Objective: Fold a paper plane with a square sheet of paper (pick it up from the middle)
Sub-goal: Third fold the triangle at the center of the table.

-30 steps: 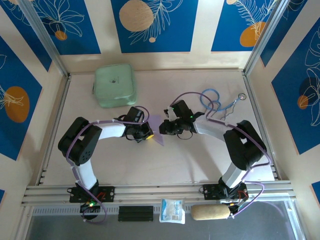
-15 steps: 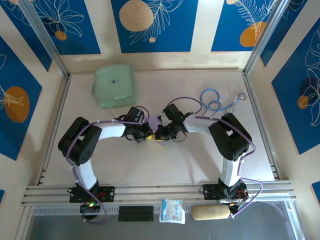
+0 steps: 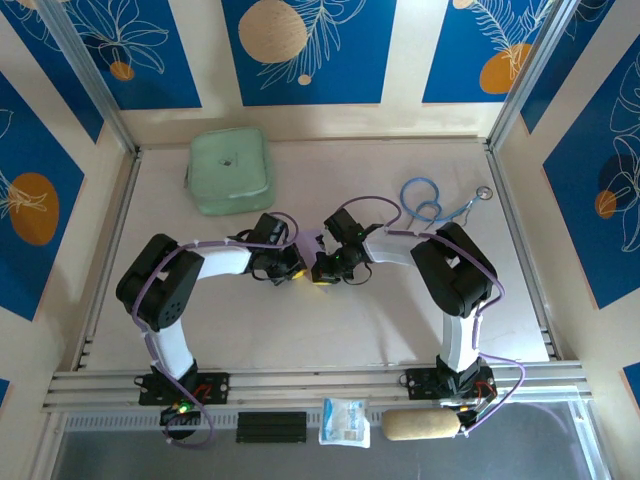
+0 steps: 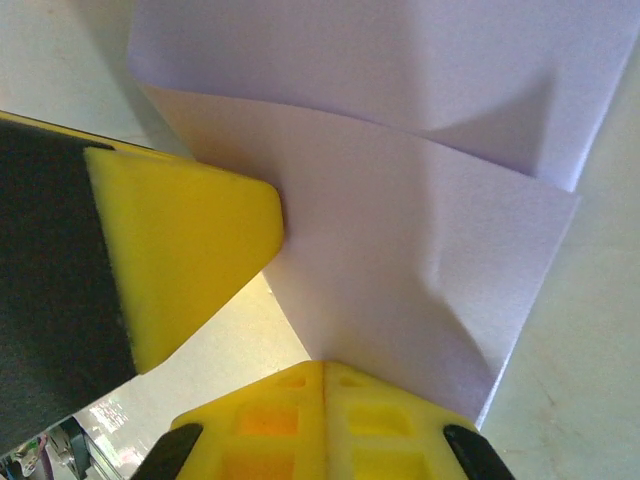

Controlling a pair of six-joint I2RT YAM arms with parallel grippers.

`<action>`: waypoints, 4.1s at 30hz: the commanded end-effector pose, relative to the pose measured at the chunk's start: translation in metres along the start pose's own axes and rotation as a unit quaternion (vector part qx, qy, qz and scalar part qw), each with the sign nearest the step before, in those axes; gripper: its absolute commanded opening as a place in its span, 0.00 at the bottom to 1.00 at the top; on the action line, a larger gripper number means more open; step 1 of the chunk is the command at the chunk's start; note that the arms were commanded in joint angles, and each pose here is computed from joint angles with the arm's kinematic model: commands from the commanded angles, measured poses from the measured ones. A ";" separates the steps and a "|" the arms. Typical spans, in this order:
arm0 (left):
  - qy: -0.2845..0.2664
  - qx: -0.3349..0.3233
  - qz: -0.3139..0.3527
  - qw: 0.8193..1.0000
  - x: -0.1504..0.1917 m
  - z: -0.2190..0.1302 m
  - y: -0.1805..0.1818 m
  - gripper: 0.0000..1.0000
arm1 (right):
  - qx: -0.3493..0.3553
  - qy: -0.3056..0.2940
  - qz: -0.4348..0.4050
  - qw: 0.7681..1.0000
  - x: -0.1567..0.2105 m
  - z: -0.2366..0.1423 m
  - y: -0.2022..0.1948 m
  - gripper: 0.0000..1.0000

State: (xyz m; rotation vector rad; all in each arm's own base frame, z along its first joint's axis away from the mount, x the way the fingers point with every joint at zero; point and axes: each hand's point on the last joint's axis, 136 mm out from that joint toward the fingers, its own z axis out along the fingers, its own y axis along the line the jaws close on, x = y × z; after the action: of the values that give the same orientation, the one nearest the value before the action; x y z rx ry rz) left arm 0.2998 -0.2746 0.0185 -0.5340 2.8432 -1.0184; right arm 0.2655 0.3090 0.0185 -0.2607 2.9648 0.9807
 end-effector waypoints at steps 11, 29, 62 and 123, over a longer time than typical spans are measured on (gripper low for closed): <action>0.024 -0.102 -0.032 0.994 0.019 0.013 0.062 0.03 | 0.023 0.019 -0.003 1.000 0.006 -0.005 -0.007 0.04; 0.028 -0.114 -0.030 0.993 0.019 0.016 0.068 0.02 | 0.017 0.023 -0.037 0.999 0.014 -0.023 0.011 0.04; 0.035 -0.130 -0.026 0.991 0.021 0.016 0.076 0.01 | 0.051 0.021 -0.025 0.998 0.018 -0.027 -0.003 0.04; 0.038 -0.129 -0.020 0.991 0.022 0.016 0.074 0.01 | -0.021 0.020 -0.014 0.999 0.004 -0.021 0.012 0.04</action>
State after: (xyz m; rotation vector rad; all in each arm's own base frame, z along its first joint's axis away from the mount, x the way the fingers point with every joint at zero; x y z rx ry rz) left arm 0.3014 -0.2780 0.0171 -0.4689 2.8586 -1.0175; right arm 0.2564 0.2955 0.0227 -0.2988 3.0275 0.9547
